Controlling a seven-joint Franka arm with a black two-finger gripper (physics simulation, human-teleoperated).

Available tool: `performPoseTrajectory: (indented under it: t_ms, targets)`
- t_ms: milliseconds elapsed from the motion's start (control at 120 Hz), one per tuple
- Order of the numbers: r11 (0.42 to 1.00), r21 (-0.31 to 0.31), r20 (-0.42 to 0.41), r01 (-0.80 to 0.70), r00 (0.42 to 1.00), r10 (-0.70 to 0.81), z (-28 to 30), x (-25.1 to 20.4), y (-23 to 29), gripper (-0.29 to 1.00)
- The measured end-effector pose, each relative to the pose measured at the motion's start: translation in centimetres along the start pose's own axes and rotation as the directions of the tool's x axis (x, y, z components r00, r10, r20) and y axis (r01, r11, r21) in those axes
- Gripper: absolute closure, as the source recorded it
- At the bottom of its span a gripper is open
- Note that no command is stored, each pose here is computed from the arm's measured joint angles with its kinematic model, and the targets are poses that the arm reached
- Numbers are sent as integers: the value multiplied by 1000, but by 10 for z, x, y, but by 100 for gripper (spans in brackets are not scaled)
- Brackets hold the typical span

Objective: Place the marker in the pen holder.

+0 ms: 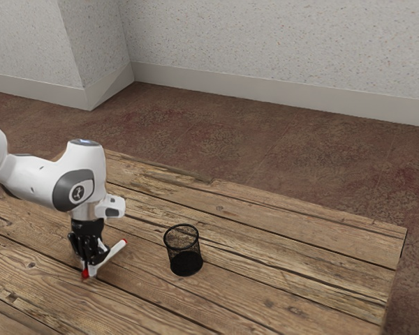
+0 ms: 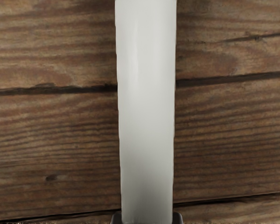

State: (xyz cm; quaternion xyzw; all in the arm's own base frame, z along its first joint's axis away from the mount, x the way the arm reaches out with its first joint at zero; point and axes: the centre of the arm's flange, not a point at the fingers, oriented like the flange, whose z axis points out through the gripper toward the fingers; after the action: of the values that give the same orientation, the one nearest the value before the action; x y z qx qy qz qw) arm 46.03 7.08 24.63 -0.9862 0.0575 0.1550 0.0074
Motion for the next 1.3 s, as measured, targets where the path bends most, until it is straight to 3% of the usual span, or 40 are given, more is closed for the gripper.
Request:
performPoseTrajectory:
  t_ms: [125, 242, 425, 567, 858, 1108, 1300]
  targets:
    - [1000, 24, -52, 5, 999, -4, -33, 0, 0, 77]
    - [995, 104, -160, 10, 987, 7, -127, 19, -9, 78]
    - [978, 206, -217, -26, 973, 72, -232, 62, 17, 79]
    - [958, 235, -117, -164, 974, 196, -258, 93, 115, 79]
    - [965, 114, 250, -235, 947, 201, -218, 72, 189, 79]
    - [972, 83, 388, -221, 905, 173, -195, 68, 195, 79]
    - [974, 93, 368, -208, 916, 161, -195, 82, 195, 79]
